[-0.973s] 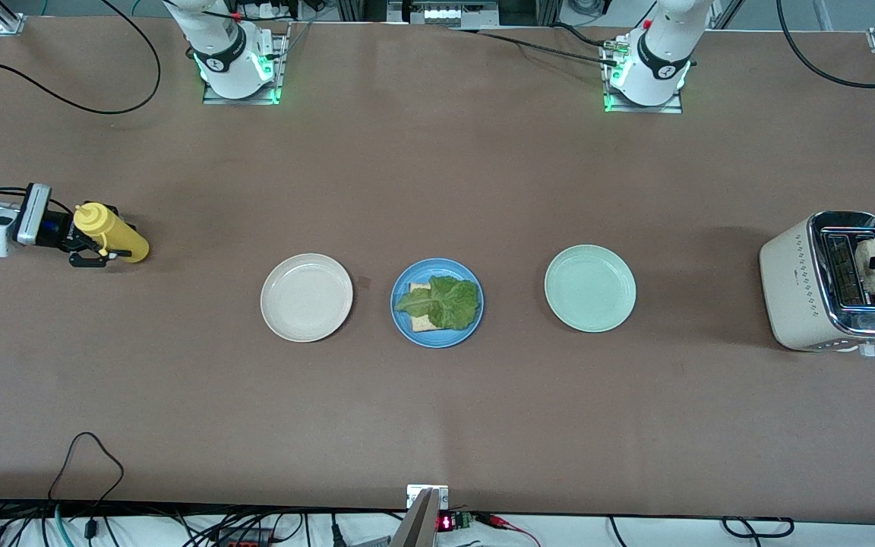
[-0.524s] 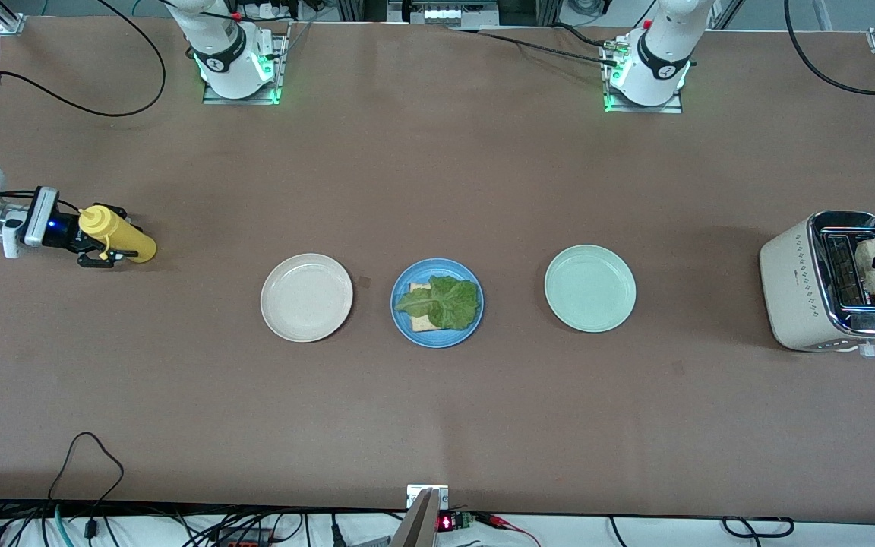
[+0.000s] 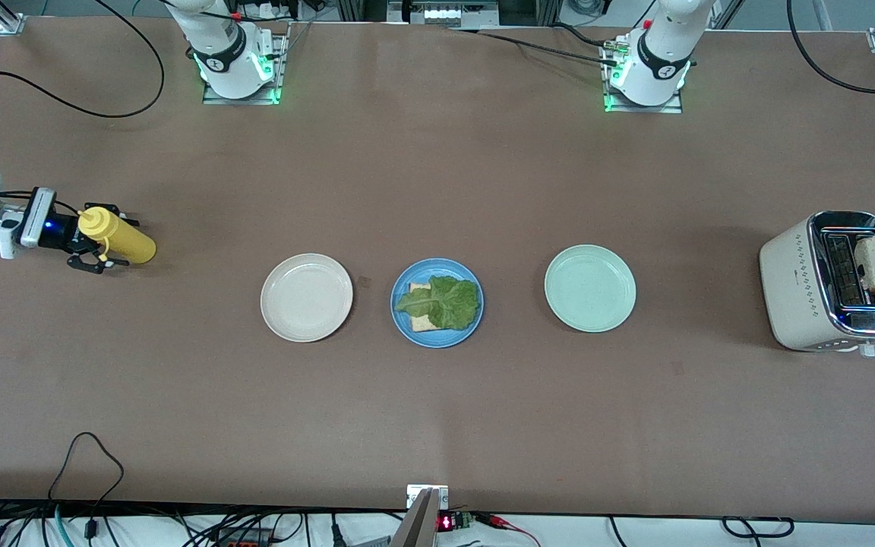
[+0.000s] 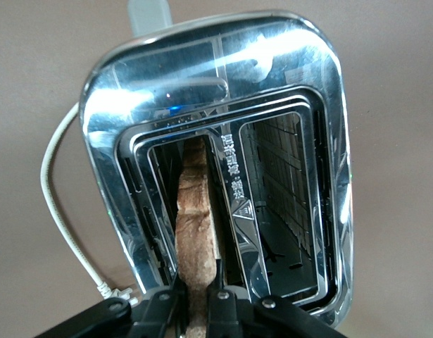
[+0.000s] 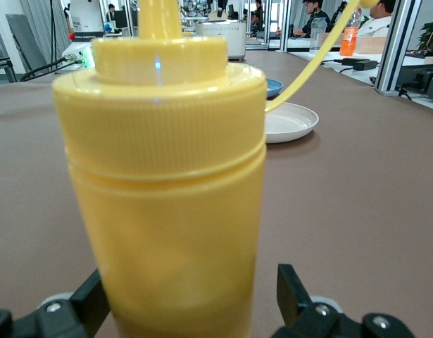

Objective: Make sandwich in blue plate with both arms
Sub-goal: 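Release the bottle with the right gripper while the left gripper grasps bread, then lift the second bread slice with the left gripper toward the blue plate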

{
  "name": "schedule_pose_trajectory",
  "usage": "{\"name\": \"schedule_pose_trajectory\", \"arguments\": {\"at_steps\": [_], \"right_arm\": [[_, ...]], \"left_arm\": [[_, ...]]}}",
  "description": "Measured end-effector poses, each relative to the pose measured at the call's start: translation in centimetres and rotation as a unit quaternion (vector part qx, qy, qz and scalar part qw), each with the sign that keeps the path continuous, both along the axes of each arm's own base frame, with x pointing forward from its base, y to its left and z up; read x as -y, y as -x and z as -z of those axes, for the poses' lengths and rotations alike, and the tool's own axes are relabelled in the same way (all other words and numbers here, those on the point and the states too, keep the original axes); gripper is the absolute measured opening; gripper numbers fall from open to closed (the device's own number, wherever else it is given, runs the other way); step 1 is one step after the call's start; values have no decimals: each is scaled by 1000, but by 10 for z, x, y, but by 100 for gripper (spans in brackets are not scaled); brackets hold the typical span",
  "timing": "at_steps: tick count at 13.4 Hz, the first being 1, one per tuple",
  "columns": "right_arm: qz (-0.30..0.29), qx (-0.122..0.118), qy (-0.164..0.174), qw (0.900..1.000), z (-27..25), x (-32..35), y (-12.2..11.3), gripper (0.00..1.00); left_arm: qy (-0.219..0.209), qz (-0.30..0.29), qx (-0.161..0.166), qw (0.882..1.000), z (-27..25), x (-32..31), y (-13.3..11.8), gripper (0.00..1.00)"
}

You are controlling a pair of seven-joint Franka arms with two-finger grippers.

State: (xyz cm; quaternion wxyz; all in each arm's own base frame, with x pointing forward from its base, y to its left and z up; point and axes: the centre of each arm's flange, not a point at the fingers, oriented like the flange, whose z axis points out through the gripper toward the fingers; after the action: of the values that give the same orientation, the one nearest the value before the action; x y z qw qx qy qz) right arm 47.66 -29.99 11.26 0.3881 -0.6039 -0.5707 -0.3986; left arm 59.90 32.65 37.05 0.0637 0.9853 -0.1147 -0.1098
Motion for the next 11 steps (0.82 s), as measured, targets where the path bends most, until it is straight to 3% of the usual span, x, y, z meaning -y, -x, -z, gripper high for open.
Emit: {"name": "schedule_pose_trajectory", "arguments": {"at_steps": [3,6,11], "right_arm": [[6,-4,13,1000,0,26,17,100],[4,-1,23,1000,-10,54,28,100],[-8,29,36,999,-65,89,4,100]], "left_arm": [[-4,0,-11,1000,-35,5,7,13],[-11,-5,-19,1000,-103,10,18,13],[-24,10,-17,1000,-206,51,31,13]]}}
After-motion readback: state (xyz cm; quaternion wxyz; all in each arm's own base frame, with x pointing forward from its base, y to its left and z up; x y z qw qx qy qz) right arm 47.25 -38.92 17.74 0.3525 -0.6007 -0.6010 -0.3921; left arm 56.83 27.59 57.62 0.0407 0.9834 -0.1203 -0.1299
